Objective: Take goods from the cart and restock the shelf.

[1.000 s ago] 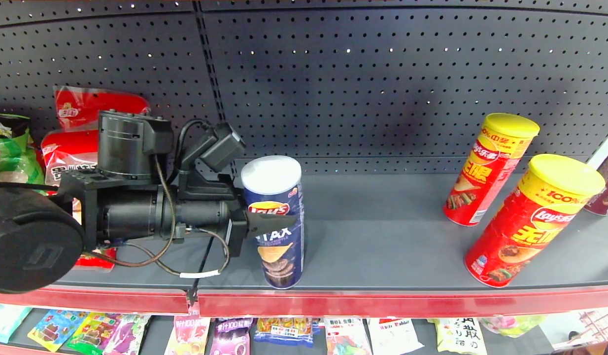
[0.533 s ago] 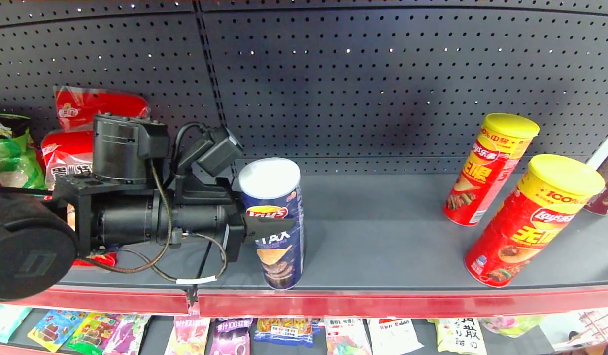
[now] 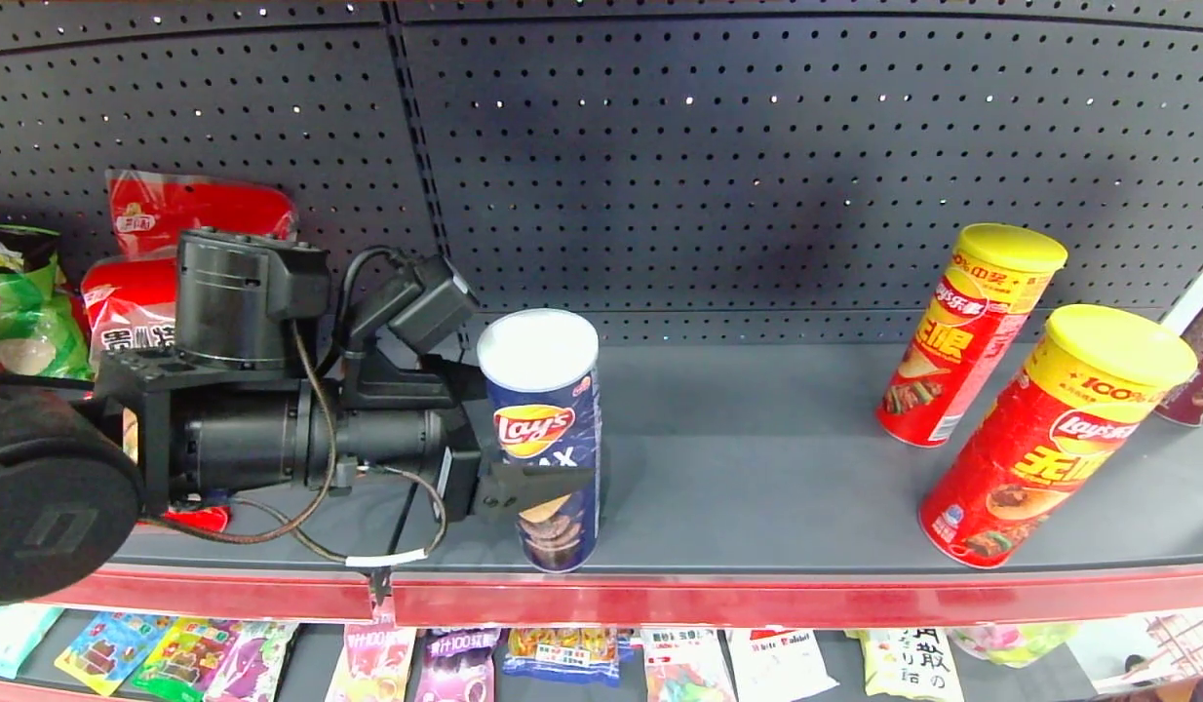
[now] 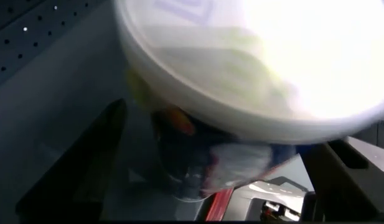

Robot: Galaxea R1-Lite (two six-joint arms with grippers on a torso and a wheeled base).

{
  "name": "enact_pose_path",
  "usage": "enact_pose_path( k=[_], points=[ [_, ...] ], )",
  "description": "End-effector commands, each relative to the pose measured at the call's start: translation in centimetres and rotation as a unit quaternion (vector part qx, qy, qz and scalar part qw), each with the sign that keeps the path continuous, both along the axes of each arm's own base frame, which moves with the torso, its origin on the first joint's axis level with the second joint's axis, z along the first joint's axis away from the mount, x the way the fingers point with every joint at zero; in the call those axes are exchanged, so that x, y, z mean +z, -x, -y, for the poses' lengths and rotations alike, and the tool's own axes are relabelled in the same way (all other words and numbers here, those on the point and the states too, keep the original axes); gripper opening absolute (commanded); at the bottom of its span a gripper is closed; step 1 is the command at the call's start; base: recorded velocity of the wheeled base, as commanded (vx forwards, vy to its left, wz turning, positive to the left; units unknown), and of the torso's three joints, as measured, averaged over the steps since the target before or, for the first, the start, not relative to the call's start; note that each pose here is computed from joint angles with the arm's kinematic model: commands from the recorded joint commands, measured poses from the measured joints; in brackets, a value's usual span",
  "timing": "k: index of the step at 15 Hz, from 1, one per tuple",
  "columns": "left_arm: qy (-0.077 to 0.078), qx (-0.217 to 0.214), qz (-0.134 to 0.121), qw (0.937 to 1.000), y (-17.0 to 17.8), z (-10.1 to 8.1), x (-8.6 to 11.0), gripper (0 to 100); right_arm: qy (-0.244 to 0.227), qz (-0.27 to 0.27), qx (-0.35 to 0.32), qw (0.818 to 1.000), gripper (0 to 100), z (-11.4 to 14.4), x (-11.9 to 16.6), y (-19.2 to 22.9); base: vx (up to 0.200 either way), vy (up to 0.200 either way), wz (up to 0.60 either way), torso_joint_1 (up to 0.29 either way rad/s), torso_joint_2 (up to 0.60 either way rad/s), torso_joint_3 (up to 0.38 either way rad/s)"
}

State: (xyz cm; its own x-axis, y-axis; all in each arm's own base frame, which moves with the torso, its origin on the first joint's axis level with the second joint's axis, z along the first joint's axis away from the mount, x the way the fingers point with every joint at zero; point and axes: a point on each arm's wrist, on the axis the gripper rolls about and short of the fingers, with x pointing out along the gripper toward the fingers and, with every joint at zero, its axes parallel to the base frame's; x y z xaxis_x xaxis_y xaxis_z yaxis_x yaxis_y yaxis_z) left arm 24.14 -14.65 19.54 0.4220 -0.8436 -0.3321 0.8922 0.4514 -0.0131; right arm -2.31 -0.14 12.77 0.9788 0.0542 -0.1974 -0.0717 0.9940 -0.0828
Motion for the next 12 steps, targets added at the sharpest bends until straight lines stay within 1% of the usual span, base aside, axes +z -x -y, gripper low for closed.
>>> enact_pose_path(
  k=[1,4,5,6,8,12],
  points=[
    [0.000,0.006,0.003,1.0000,0.7,-0.4,0.2,100,-0.001,-0.006,0.006,1.000,0,0.0,0.2,-0.2,0.000,0.000,0.00,0.000,0.00,0.000],
    [-0.005,0.022,0.001,0.9997,3.0,-1.9,-0.1,100,-0.004,-0.017,0.025,1.000,0,-0.1,0.5,-0.6,0.000,0.000,0.00,0.000,0.00,0.000],
    [-0.005,0.024,0.002,0.9997,3.4,-2.2,-0.1,100,-0.005,-0.019,0.028,0.999,0,-0.2,0.4,-0.7,0.000,0.000,0.00,0.000,0.00,0.000],
    [-0.001,0.024,0.008,0.9997,4.6,-2.8,0.1,100,-0.006,-0.024,0.033,0.999,0,-0.2,0.2,-0.7,0.000,0.000,0.00,0.000,0.00,0.000],
    [0.001,0.033,0.011,0.9994,5.8,-3.9,0.1,100,-0.007,-0.028,0.037,0.999,0,-0.2,0.2,-0.8,0.000,0.000,0.00,0.000,0.00,0.000],
    [0.000,0.049,0.010,0.9988,8.5,-5.9,-0.9,100,-0.006,-0.025,0.040,0.999,0,-0.2,0.3,-0.8,0.000,0.000,0.00,0.000,0.00,0.000]
  ],
)
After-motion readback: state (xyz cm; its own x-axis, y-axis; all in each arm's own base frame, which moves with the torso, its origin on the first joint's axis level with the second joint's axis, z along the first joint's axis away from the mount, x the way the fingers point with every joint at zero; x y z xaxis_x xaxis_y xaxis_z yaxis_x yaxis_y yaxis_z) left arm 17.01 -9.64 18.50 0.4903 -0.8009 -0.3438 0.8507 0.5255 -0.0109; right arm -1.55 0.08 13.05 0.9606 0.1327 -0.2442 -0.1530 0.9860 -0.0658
